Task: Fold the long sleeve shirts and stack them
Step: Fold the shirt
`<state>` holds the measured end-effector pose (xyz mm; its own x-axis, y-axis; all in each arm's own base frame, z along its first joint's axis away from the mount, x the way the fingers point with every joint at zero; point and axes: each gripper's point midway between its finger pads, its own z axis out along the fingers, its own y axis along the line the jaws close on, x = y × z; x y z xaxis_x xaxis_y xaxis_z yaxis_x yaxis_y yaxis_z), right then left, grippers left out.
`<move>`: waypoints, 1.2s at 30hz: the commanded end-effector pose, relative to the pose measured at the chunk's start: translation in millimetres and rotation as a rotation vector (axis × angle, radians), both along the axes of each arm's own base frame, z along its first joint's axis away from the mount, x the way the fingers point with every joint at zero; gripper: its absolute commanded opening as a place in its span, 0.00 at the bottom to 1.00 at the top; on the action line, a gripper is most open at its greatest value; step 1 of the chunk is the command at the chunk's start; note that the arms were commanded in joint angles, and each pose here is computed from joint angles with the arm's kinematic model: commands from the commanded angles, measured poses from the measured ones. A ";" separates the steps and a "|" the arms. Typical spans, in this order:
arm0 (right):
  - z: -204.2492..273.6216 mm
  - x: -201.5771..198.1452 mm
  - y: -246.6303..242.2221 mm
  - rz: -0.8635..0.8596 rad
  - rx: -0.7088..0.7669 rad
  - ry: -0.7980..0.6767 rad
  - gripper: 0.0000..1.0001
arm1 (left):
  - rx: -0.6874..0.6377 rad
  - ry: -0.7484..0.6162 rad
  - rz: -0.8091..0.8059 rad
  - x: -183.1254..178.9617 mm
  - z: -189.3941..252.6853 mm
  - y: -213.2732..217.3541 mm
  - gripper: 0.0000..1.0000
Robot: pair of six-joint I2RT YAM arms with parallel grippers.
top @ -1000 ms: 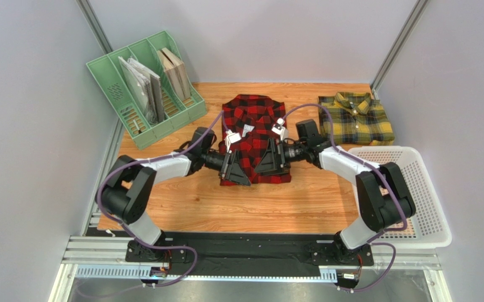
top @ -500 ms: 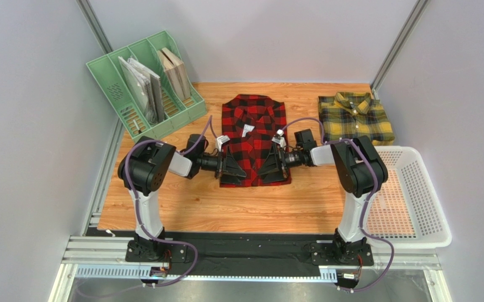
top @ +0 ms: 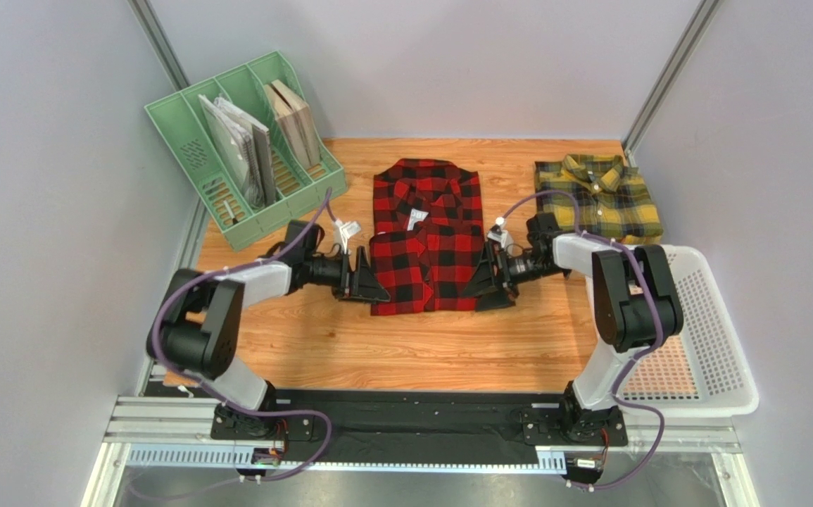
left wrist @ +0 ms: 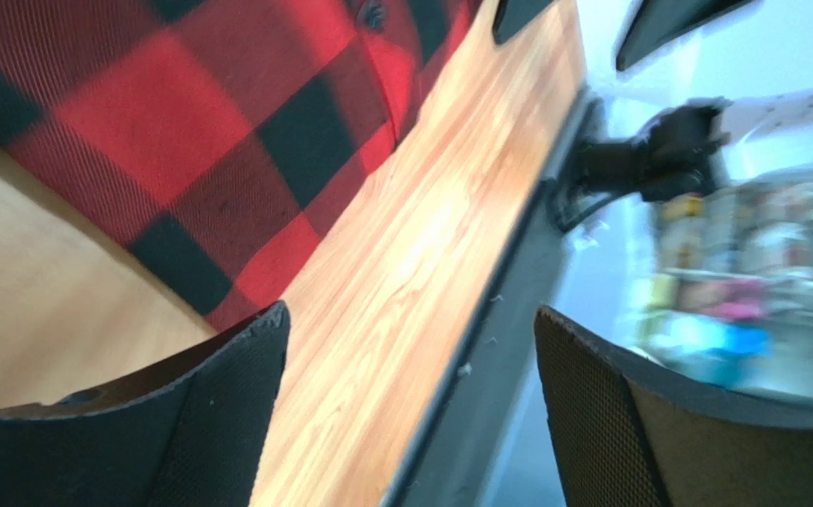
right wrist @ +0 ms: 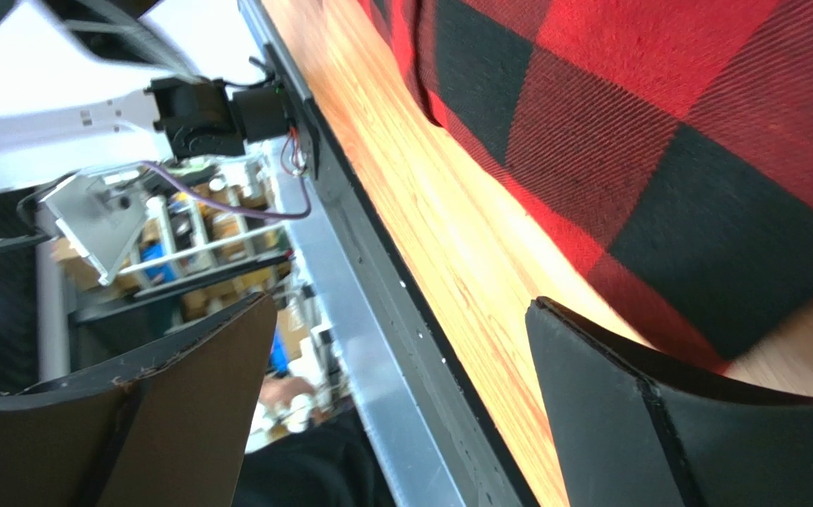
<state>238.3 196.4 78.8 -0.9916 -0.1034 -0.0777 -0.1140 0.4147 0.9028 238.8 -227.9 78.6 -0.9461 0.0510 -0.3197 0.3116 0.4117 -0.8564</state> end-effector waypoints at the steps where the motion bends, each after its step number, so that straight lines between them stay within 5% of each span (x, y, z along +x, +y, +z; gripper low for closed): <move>1: 34.2 38.0 -9.6 0.001 -0.087 -0.272 0.90 | 0.231 -0.547 -0.272 -7.1 43.3 12.0 0.86; 5: 38.3 83.4 1.6 0.015 -0.188 -0.410 0.54 | 0.603 -1.002 -0.521 -14.2 33.8 17.3 0.67; 8: 47.3 115.9 15.5 0.013 -0.226 -0.518 0.39 | 0.677 -1.198 -0.655 -21.0 29.9 -4.4 0.60; 13: 36.1 144.3 44.0 0.071 -0.246 -0.581 0.35 | 0.720 -1.439 -0.766 -27.5 19.5 -52.7 0.58; 28: -51.8 175.1 73.7 0.233 -0.301 -0.553 0.35 | 0.928 -1.624 -0.884 4.3 -62.0 -100.3 0.53; 30: -60.1 167.1 72.2 0.244 -0.306 -0.529 0.35 | 0.951 -1.619 -0.902 6.7 -71.6 -99.6 0.43; 31: -67.2 159.0 70.8 0.251 -0.309 -0.509 0.35 | 0.965 -1.622 -0.913 7.8 -74.1 -97.9 0.26; 34: -63.3 148.7 70.5 0.259 -0.303 -0.515 0.35 | 0.918 -1.600 -0.911 -0.9 -64.6 -97.6 0.01; 36: -55.1 134.9 72.6 0.269 -0.291 -0.513 0.36 | 0.900 -1.524 -0.970 -16.9 -63.9 -86.3 0.00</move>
